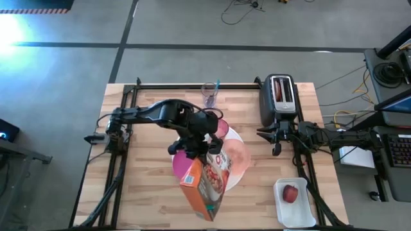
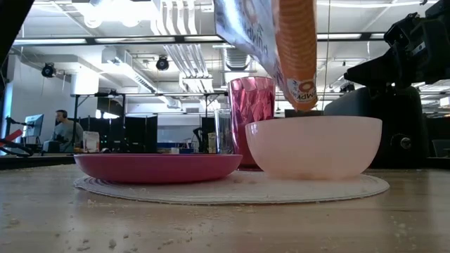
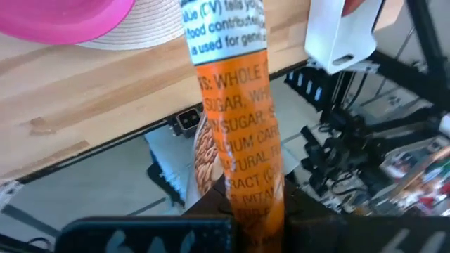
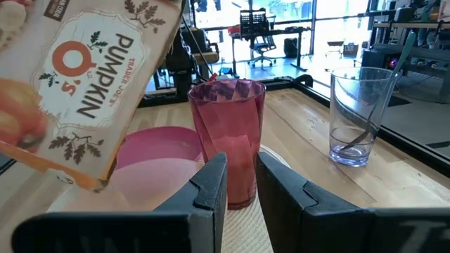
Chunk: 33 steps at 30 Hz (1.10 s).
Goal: Arrange a breakfast setting
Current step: Pour the cereal from the cereal box into the orange bowl
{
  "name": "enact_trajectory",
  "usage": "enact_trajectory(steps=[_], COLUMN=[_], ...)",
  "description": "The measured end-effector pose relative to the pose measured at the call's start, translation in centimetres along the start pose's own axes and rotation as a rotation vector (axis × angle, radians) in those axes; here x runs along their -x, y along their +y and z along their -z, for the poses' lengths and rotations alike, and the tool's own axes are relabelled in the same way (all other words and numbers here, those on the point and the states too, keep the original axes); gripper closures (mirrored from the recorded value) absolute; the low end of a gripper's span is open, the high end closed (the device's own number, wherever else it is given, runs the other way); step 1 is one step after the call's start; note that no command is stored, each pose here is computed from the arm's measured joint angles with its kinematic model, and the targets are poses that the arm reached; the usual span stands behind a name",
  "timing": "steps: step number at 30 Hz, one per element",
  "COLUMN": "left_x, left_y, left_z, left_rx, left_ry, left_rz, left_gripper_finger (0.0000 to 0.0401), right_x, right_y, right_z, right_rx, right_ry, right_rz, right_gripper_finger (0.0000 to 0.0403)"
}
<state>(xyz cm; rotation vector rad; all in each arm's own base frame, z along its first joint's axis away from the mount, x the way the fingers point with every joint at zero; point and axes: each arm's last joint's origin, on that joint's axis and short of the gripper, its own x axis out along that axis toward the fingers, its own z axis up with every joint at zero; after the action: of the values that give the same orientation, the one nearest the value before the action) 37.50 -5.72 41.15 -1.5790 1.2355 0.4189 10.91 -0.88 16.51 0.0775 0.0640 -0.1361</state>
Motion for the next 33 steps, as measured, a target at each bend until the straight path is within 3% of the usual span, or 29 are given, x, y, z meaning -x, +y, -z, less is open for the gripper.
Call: enact_trajectory(steps=[16, 33], left_x=[0.1, -0.3], left_y=[-0.6, -1.0], left_z=[-0.4, -0.8], left_rx=[0.163, 0.240], left_ry=[-0.020, -0.001], left_rz=[0.066, 0.096], left_gripper_finger=[0.0401, 0.0401], right_x=[0.0, 0.0], right_y=[0.0, 0.0], right_z=[0.0, 0.0], right_rx=[0.000, 0.000], right_ry=[0.000, 0.000], right_rz=[0.000, 0.000], right_gripper_finger=[0.0335, 0.0335])
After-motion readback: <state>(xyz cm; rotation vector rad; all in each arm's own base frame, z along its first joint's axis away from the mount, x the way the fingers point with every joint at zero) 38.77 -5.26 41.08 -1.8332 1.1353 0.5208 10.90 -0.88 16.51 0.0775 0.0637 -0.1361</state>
